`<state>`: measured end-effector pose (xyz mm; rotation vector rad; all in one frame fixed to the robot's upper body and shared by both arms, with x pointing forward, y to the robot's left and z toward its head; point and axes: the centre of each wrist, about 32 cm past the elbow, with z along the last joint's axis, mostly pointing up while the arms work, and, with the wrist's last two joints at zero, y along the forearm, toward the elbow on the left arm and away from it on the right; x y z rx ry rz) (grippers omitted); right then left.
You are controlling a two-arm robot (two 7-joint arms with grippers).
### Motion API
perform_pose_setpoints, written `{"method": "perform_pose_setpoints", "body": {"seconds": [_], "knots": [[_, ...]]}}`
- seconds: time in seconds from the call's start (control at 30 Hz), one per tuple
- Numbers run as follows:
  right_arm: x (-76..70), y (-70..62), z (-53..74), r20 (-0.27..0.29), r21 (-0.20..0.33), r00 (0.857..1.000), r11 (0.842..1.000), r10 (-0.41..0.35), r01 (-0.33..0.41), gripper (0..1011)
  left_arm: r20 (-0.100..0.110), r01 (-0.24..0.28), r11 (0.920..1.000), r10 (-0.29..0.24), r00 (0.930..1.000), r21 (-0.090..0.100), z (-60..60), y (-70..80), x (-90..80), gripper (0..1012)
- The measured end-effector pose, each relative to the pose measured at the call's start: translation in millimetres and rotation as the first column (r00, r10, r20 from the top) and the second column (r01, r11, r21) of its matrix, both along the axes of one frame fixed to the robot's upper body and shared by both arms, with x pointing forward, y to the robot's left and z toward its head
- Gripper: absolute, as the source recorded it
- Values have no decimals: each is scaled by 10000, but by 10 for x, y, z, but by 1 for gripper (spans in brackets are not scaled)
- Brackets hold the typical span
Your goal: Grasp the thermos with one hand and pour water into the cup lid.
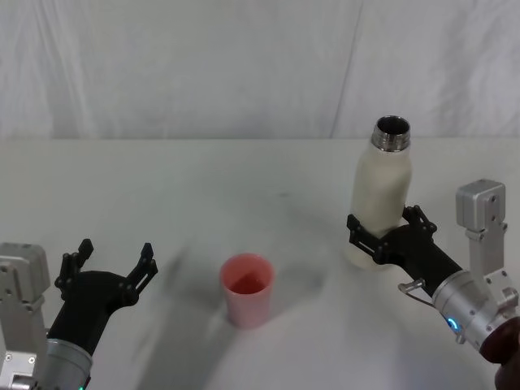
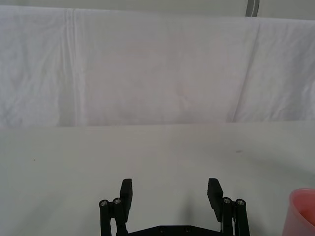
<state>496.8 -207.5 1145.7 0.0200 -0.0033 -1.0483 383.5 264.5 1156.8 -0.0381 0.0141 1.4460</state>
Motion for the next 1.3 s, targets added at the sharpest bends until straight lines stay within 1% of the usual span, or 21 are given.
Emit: {"method": "perform_pose_setpoints", "body": {"seconds": [0.33,0.73,1.3], "knots": [[41,13,-9,-85,148,9999,9999,84,-83,950,0,1,10000,-1,10000,0,0,0,0,1001],[42,18,-34,-249,-22,9995,9999,168,-168,950,0,0,10000,0,10000,1,0,0,0,1001],[23,5,-69,-358,-153,9993,9999,64,-69,950,0,1,10000,-1,10000,1,0,0,0,1001]]}}
